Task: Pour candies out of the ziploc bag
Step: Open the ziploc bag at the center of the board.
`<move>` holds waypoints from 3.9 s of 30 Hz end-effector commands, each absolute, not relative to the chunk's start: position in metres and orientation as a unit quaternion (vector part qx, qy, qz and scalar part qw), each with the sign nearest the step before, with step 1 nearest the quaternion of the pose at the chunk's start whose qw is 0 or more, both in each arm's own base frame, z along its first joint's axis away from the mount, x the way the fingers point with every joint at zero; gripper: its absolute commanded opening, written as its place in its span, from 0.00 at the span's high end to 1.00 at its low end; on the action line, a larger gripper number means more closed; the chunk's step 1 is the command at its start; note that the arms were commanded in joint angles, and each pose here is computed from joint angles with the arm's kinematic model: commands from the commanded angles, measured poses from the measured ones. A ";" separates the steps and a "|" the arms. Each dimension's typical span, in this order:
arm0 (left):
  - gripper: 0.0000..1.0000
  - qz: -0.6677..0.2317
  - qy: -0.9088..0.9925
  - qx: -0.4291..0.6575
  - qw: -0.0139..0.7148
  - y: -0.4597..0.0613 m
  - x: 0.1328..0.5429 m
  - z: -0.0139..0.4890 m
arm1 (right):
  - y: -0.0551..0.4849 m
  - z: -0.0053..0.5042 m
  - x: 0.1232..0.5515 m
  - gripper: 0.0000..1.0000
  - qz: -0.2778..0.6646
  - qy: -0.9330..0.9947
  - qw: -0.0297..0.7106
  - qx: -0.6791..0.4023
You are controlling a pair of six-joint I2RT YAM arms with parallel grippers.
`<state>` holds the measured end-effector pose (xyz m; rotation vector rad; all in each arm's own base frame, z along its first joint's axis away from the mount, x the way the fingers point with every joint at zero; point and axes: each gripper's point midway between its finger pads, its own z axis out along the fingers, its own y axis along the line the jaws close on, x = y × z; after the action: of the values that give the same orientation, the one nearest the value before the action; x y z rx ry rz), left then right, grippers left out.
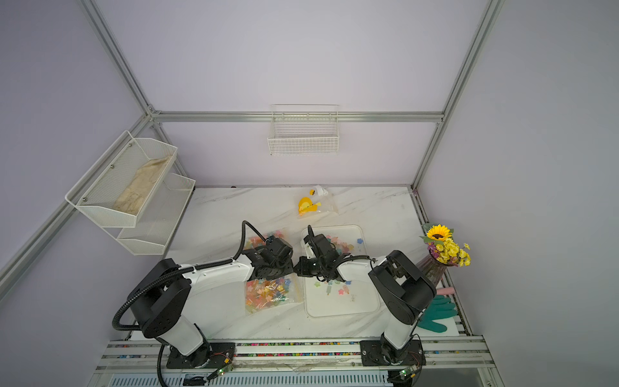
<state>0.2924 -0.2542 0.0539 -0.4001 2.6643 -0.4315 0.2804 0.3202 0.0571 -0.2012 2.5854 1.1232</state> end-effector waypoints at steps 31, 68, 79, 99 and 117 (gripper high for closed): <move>0.76 -0.187 0.947 -0.137 0.224 -0.275 0.312 0.074 | 0.319 0.053 0.281 1.00 0.385 0.906 0.159 -0.073; 1.00 -0.192 0.947 -0.132 0.224 -0.279 0.315 0.075 | 0.322 0.043 0.277 0.79 0.385 0.909 0.140 -0.080; 1.00 -0.186 0.947 -0.136 0.222 -0.275 0.313 0.074 | 0.327 0.048 0.274 1.00 0.396 0.902 0.143 -0.092; 1.00 -0.175 0.940 -0.163 0.245 -0.220 0.272 0.075 | 0.299 0.015 0.289 1.00 0.302 0.942 0.143 -0.010; 0.43 -0.221 0.926 -0.162 0.258 -0.242 0.290 0.095 | 0.335 0.052 0.278 1.00 0.402 0.899 0.151 -0.088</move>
<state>0.2764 -0.2297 0.0885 -0.4490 2.5414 -0.5578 0.2812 0.3246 0.0370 -0.1757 2.6409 1.0832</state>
